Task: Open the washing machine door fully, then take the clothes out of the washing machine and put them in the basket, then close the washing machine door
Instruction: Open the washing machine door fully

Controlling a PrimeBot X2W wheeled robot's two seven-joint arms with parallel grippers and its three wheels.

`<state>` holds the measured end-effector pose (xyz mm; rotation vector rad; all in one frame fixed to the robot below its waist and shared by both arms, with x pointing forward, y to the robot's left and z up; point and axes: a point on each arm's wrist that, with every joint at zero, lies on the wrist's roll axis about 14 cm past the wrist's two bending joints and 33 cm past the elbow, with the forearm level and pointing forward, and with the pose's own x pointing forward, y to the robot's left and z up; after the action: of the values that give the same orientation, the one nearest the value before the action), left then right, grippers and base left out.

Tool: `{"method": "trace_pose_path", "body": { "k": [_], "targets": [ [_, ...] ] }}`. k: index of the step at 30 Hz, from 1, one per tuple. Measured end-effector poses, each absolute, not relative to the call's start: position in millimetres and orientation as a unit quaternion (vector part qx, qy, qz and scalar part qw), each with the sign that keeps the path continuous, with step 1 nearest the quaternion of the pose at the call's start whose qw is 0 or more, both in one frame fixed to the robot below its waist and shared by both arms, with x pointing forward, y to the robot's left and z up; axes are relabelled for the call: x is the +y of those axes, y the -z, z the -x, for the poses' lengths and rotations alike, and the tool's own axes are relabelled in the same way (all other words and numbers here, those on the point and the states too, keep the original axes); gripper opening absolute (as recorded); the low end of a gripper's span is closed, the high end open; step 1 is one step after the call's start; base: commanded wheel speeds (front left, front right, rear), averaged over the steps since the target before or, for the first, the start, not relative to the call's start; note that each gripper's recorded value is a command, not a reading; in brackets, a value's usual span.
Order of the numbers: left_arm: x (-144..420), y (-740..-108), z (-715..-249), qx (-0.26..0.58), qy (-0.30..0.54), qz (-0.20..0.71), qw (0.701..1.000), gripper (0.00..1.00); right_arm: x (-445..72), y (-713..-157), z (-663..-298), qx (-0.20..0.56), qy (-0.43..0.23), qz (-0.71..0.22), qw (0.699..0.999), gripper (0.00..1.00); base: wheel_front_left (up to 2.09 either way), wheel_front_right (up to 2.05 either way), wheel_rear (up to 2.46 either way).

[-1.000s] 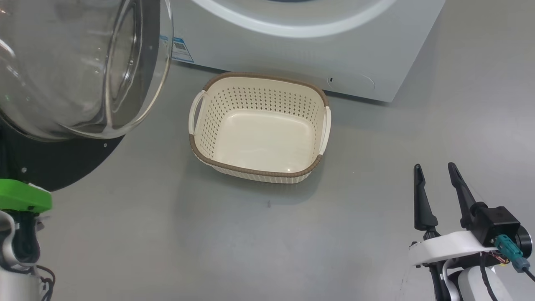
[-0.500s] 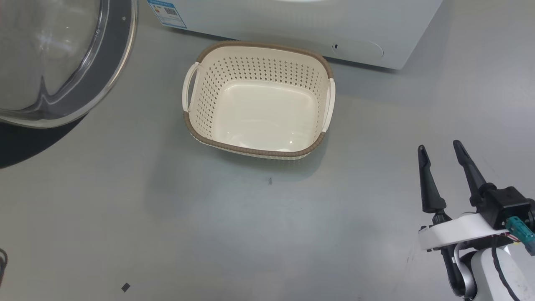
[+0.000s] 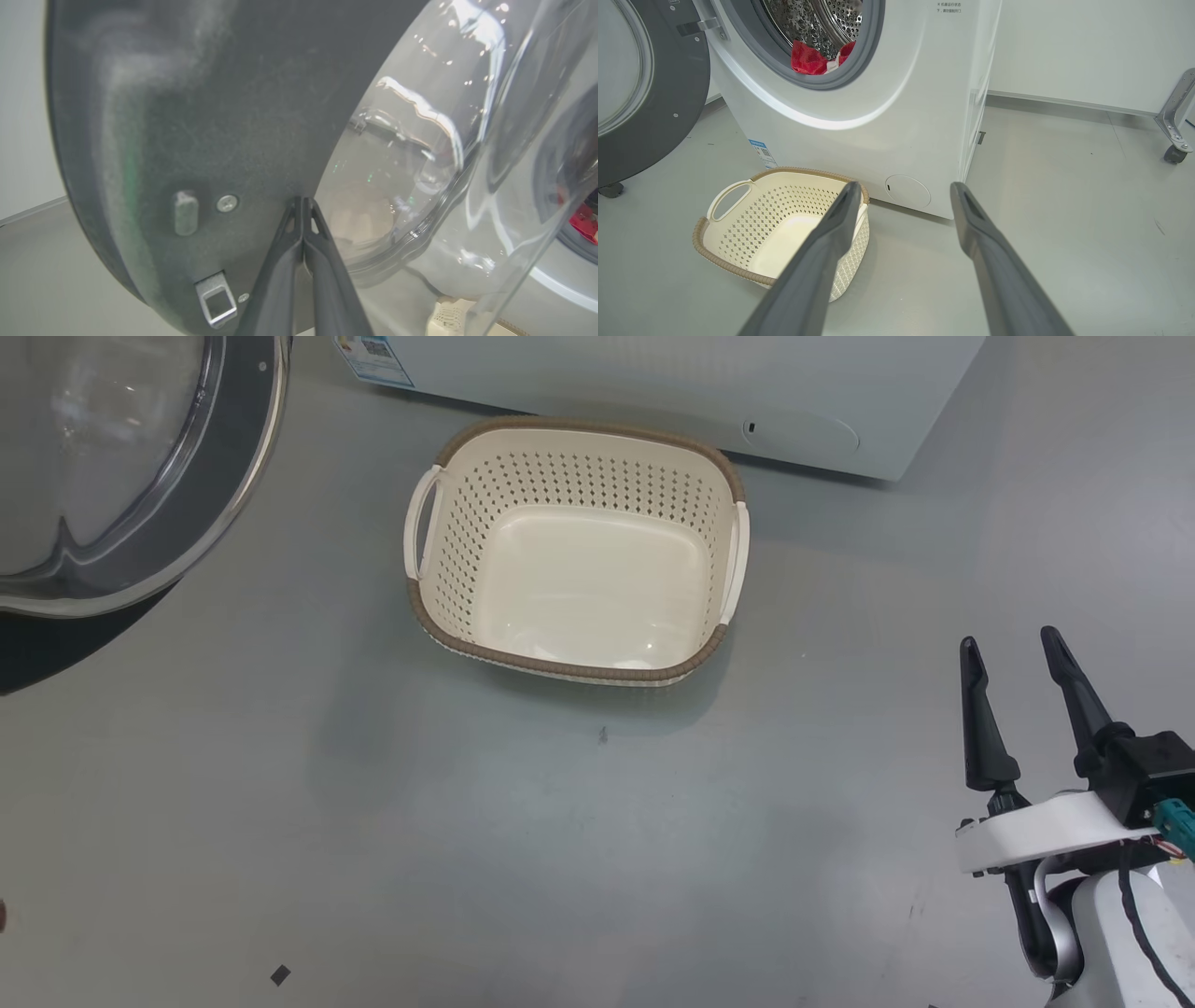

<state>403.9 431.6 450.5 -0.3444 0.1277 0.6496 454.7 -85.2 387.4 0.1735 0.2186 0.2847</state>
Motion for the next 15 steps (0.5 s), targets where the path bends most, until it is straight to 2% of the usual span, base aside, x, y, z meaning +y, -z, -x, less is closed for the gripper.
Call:
{"method": "trace_pose_path", "body": {
  "k": [15],
  "targets": [
    [383.8, -460.2, -406.0, 0.061, -0.232, 0.157, 0.958, 0.0, -89.6, -424.5, -446.7, 0.069, -0.126, -0.098, 0.985, 1.0, 0.0, 0.0, 0.0]
  ]
}}
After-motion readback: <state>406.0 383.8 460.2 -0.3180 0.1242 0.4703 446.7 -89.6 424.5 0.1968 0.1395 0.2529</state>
